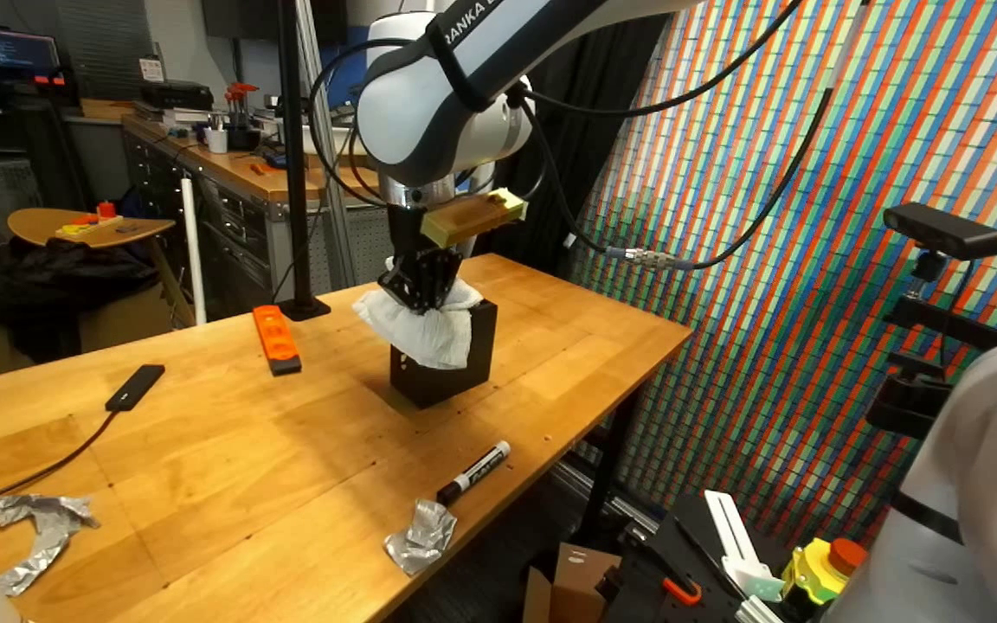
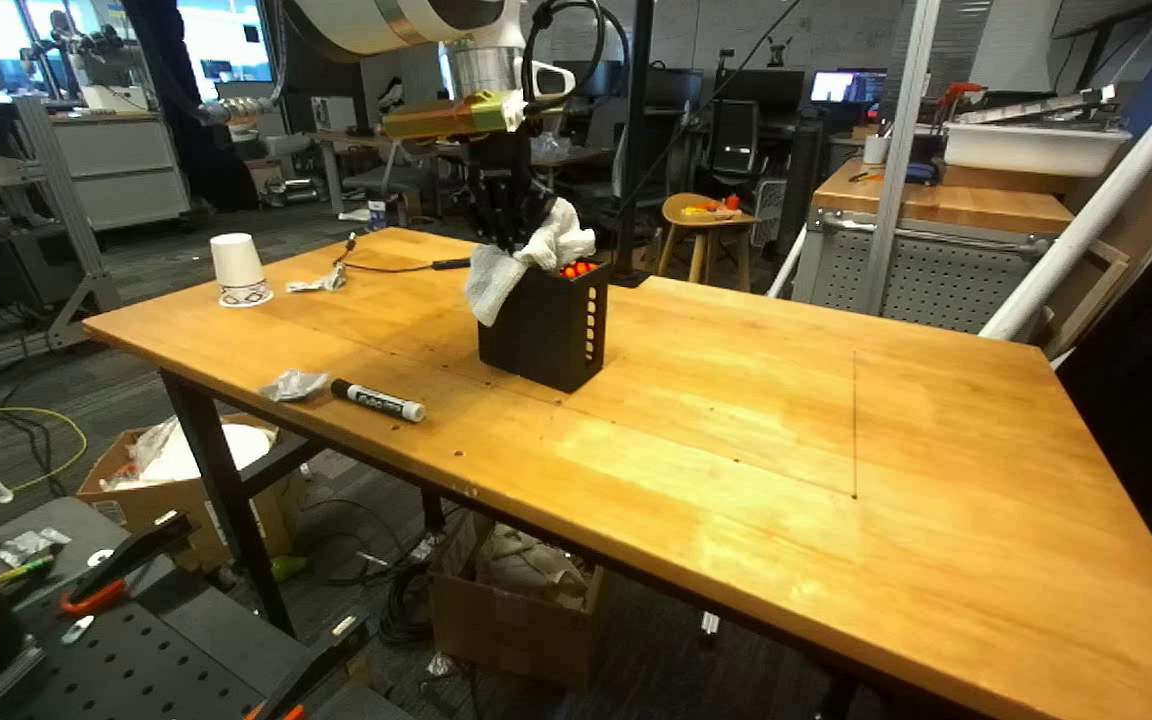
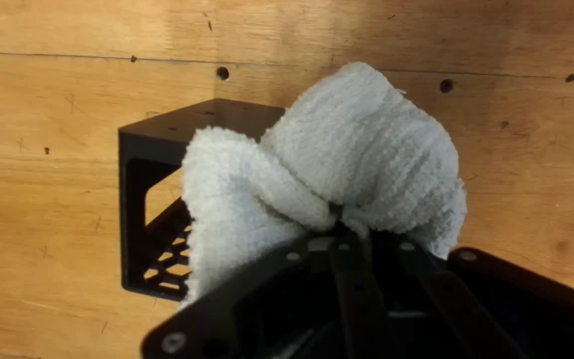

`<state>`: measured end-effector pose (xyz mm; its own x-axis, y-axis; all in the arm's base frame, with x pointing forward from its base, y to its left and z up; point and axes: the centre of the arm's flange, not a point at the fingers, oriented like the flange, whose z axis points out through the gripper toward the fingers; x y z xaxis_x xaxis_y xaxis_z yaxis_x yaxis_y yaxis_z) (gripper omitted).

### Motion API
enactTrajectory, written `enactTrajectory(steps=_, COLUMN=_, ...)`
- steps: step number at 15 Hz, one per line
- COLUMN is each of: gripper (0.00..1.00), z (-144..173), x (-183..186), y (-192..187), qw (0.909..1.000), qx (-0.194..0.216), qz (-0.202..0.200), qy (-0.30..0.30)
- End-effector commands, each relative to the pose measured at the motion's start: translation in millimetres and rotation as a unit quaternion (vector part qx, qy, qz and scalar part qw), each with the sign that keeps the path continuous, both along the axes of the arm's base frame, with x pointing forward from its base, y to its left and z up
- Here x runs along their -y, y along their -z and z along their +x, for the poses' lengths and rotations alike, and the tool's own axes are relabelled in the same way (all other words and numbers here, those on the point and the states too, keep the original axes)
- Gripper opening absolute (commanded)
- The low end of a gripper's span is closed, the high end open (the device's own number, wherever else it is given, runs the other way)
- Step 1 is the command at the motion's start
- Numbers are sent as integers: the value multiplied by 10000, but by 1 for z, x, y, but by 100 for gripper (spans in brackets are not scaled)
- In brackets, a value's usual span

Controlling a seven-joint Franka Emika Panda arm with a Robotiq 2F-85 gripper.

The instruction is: Put the towel in the black box

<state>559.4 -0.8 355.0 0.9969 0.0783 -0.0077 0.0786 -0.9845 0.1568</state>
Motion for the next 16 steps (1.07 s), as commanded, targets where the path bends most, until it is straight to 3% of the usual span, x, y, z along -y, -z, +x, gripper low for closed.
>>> enactTrajectory(steps=1, gripper=3, z=18, x=12, y=20, qw=9991, qx=-317, qz=298, qy=16)
enactTrajectory(steps=8, gripper=3, z=29, x=27, y=60, qw=9832, qx=-1293, qz=1245, qy=-325)
enactTrajectory(steps=14, gripper=3, z=36, x=39, y=50, qw=9771, qx=-1465, qz=1477, qy=-443)
enactTrajectory(steps=16, gripper=36, z=38, x=42, y=35, qw=9805, qx=-1317, qz=1421, qy=-339)
